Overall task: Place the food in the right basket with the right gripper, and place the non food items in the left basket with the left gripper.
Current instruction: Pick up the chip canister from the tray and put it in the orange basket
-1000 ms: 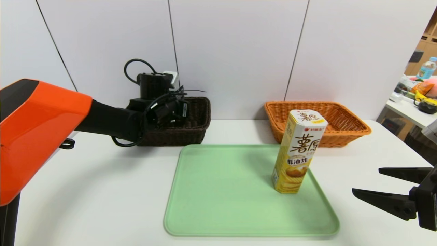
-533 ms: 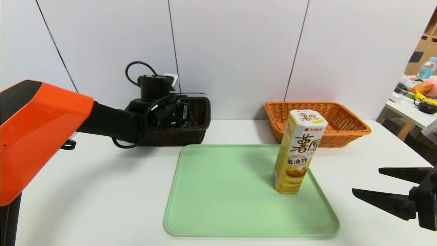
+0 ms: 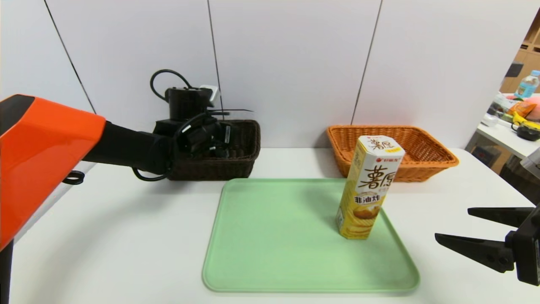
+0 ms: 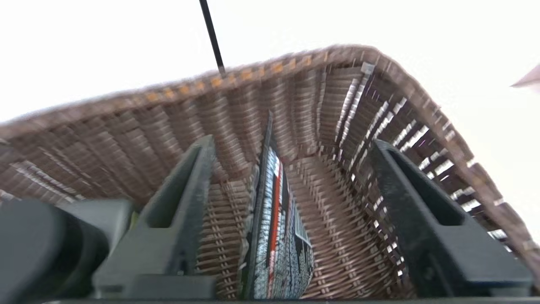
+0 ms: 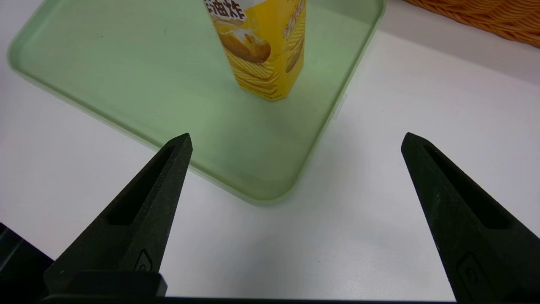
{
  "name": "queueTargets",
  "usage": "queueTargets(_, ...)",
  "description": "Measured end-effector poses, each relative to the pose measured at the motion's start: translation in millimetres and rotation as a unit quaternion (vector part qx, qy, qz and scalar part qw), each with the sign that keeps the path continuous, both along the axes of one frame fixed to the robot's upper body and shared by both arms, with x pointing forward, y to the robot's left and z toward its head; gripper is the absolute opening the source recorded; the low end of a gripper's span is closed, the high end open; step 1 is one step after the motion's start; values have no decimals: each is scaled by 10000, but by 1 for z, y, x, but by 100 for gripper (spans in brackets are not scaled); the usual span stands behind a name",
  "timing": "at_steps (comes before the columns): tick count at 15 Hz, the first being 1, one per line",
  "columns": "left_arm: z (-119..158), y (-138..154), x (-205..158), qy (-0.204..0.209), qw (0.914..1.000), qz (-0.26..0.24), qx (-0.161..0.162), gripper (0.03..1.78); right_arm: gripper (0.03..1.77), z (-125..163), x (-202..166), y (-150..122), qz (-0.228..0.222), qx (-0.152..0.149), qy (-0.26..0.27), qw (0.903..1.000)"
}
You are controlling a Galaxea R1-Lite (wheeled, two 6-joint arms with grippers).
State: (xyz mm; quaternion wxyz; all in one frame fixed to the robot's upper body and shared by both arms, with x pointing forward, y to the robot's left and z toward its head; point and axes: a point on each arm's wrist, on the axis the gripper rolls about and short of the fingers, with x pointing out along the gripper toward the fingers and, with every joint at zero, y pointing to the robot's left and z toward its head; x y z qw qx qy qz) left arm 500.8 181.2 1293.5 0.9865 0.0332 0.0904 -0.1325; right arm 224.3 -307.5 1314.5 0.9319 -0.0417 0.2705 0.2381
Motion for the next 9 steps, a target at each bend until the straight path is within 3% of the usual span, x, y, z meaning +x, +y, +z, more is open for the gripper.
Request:
queueTargets(7, 77, 10, -43, -804, 9966, -76, -158, 155, 171, 2, -3, -1, -25, 7, -70, 10000)
queueTargets(9, 88, 18, -62, -756, 9970, -81, -138, 159, 171, 1, -6, -1, -20, 2, -90, 10000)
